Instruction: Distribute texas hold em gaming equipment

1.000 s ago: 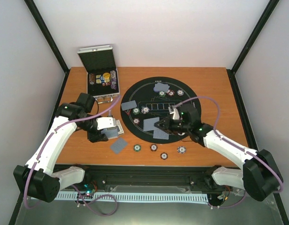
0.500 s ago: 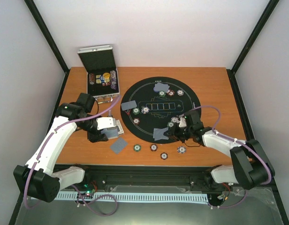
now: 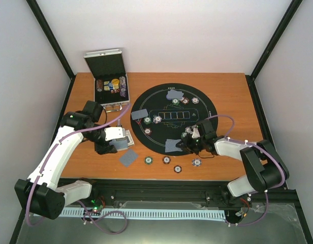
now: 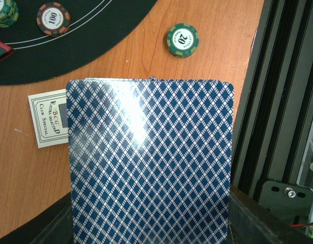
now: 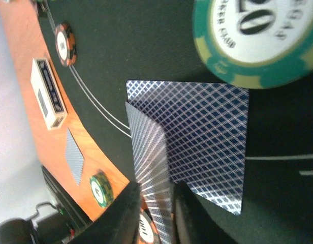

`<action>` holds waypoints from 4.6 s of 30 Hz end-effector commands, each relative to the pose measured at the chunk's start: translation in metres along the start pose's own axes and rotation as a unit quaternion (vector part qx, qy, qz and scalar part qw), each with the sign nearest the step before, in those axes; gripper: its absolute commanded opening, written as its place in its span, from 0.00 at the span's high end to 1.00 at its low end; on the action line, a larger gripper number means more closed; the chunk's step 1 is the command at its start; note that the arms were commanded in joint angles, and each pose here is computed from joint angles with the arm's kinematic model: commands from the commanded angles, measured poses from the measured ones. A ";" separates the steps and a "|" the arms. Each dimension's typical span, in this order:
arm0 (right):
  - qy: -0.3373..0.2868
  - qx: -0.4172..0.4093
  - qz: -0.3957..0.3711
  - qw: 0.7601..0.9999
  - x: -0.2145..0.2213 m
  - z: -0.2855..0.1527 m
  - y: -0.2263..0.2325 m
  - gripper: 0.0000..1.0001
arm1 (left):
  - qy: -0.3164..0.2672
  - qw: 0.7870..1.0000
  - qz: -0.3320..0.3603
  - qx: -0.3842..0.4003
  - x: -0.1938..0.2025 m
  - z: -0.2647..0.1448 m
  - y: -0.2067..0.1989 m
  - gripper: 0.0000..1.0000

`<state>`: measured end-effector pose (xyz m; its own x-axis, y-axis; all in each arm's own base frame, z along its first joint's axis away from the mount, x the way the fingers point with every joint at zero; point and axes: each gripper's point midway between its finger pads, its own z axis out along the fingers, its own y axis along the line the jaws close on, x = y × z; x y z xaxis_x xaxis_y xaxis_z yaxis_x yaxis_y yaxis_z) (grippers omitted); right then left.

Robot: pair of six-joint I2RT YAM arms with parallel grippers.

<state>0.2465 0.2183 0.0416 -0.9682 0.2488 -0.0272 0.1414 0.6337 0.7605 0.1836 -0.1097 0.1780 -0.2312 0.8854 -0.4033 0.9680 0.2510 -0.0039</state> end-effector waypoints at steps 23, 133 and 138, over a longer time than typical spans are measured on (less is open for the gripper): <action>0.004 -0.142 -0.167 0.976 0.061 -0.025 0.199 0.21 | -0.020 1.000 0.006 0.006 -0.010 -0.005 -0.001 0.99; -0.192 0.479 -0.612 0.599 -0.173 -0.021 0.142 0.97 | 0.003 1.000 -0.009 -0.006 -0.001 -0.004 0.003 0.99; -0.175 0.472 -0.665 0.552 -0.178 0.009 0.135 0.97 | 0.001 1.000 -0.008 -0.008 -0.002 -0.004 0.004 0.99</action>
<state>0.4205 0.2559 0.1415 -0.3868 -0.7963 -0.4651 -0.4697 0.6042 -0.6437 0.1820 -0.1055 0.1750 -0.2441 0.8925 -0.3794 0.9653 0.2609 -0.0074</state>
